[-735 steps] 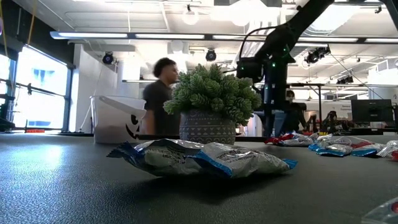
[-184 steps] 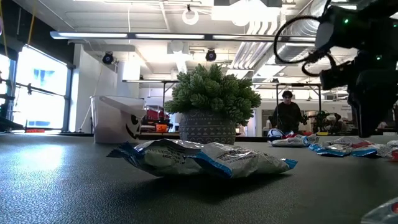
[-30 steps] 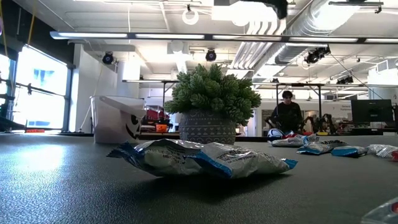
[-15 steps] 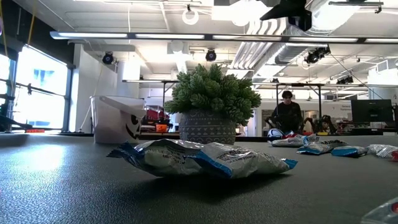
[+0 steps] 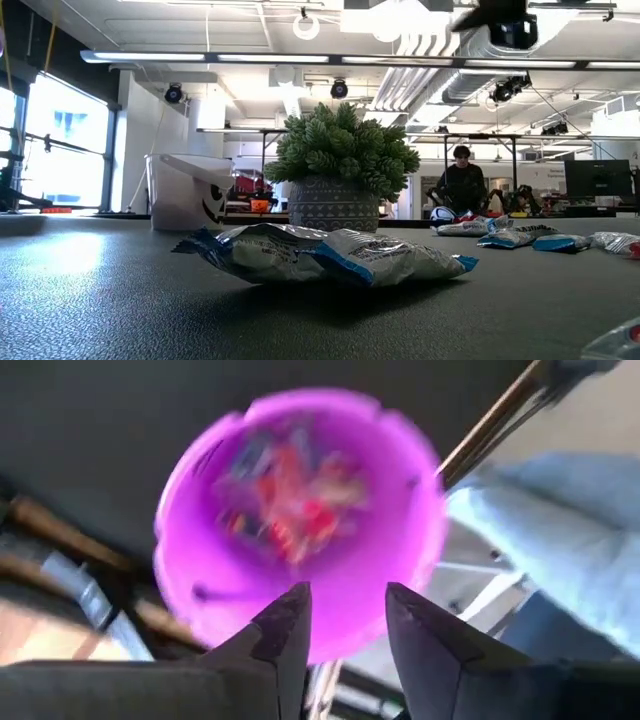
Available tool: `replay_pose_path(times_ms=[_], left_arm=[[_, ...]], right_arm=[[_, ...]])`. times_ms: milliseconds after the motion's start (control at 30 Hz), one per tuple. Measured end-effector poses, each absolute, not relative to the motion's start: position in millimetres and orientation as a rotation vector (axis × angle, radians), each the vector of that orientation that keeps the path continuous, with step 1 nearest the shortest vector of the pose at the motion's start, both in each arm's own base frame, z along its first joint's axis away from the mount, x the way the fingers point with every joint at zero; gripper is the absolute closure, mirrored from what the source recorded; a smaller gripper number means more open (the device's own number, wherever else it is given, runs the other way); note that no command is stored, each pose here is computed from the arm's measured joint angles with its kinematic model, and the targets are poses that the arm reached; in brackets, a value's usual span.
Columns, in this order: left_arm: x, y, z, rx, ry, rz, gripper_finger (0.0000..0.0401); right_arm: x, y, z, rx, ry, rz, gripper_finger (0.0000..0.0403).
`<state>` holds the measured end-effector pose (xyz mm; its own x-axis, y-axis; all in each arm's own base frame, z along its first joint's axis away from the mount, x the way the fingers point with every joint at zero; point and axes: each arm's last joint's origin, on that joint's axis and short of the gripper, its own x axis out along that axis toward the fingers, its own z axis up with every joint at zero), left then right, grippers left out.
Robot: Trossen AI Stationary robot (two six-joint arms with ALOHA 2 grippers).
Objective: Organize candy in baskets
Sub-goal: Put the blue gummy into the purple bucket
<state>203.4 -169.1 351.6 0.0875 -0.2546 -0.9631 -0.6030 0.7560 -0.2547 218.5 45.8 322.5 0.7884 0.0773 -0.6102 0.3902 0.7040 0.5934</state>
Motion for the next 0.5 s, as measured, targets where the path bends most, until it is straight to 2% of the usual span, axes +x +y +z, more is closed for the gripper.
replay_pose_path(times_ms=[200, 300, 400, 500], left_arm=[[218.6, -153.0, 372.9, -0.679, 1.275, 0.203, 0.0277], [226.8, -140.3, 384.4, -0.621, 1.173, 0.213, 0.0277], [232.7, -127.3, 394.5, -0.587, 1.089, 0.24, 0.0277], [236.5, -117.2, 401.5, -0.557, 1.038, 0.263, 0.0277]], right_arm=[[202.0, 49.8, 299.7, 0.855, 0.908, -0.385, 0.0219], [196.0, 52.5, 288.4, 0.902, 1.013, -0.53, 0.0219], [192.6, 58.2, 277.3, 0.954, 1.046, -0.698, 0.0219], [189.8, 66.7, 259.9, 0.998, 1.036, -0.788, 0.0219]])
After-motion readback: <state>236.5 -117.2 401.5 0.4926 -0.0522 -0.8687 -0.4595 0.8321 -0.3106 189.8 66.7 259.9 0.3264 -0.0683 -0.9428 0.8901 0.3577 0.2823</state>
